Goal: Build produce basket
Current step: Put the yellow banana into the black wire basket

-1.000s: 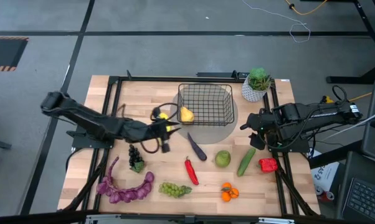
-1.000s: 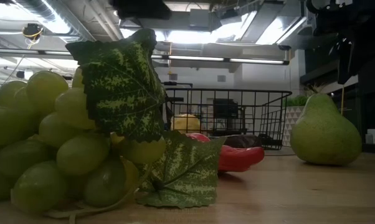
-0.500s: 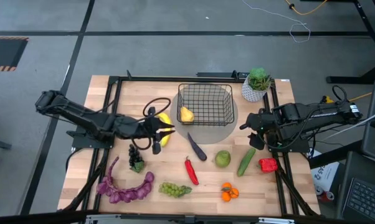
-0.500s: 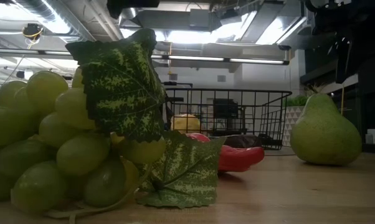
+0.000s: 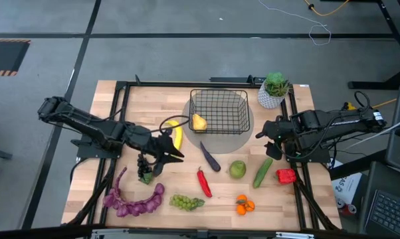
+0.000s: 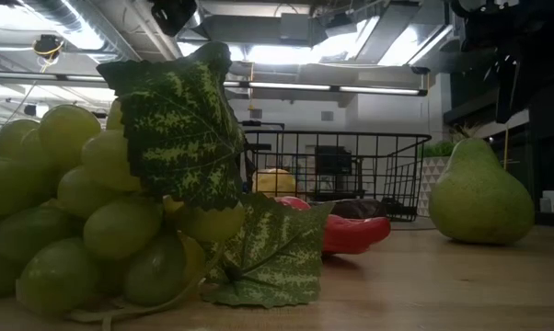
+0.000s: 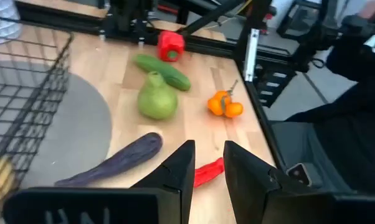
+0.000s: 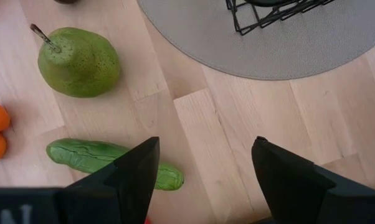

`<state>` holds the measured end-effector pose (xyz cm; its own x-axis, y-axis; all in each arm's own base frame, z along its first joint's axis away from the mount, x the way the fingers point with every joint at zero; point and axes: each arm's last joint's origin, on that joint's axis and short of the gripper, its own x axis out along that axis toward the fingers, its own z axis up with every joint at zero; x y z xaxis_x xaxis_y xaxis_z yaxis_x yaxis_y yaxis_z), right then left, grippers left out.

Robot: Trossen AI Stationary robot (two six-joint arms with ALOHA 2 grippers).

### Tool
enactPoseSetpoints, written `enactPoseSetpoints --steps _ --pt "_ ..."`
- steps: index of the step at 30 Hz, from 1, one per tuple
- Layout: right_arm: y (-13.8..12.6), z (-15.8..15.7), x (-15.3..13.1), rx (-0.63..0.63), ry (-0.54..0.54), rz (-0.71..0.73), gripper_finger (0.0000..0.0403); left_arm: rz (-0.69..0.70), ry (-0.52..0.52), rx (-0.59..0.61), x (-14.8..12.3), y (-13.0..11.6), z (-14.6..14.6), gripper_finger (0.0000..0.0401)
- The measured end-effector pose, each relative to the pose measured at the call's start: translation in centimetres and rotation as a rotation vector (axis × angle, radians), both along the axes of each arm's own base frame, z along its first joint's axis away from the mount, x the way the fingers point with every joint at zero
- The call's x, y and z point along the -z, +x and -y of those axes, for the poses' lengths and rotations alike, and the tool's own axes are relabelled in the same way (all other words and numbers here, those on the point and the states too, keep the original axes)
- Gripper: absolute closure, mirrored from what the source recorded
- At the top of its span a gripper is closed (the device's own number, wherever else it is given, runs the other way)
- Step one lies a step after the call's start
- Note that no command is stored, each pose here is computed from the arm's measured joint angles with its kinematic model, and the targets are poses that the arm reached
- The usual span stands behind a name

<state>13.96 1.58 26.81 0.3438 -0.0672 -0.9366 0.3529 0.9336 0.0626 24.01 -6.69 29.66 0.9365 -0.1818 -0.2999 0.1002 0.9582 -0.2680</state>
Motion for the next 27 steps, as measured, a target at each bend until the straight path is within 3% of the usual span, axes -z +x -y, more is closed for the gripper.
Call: enactPoseSetpoints --steps 7,12,15,23,27 --pt "0.0 0.0 0.0 0.000 0.000 0.000 0.0148 0.006 0.025 -0.003 0.0 0.0 0.2 0.0323" --pt "0.0 0.0 0.0 0.003 0.001 0.000 0.0148 0.026 0.140 -0.127 0.0 0.1 -0.4 0.0322" --pt "0.0 0.0 0.0 0.003 0.001 0.000 0.0148 -0.039 0.191 -0.204 1.0 0.5 -0.5 0.0322" --pt "0.0 0.0 0.0 0.003 0.001 0.000 0.0148 -0.303 -0.045 -0.467 5.0 1.2 -0.9 0.0322" --pt "0.0 0.0 0.0 0.003 0.001 0.000 0.0148 -0.389 -0.040 -0.526 7.1 2.0 -0.9 0.0322"
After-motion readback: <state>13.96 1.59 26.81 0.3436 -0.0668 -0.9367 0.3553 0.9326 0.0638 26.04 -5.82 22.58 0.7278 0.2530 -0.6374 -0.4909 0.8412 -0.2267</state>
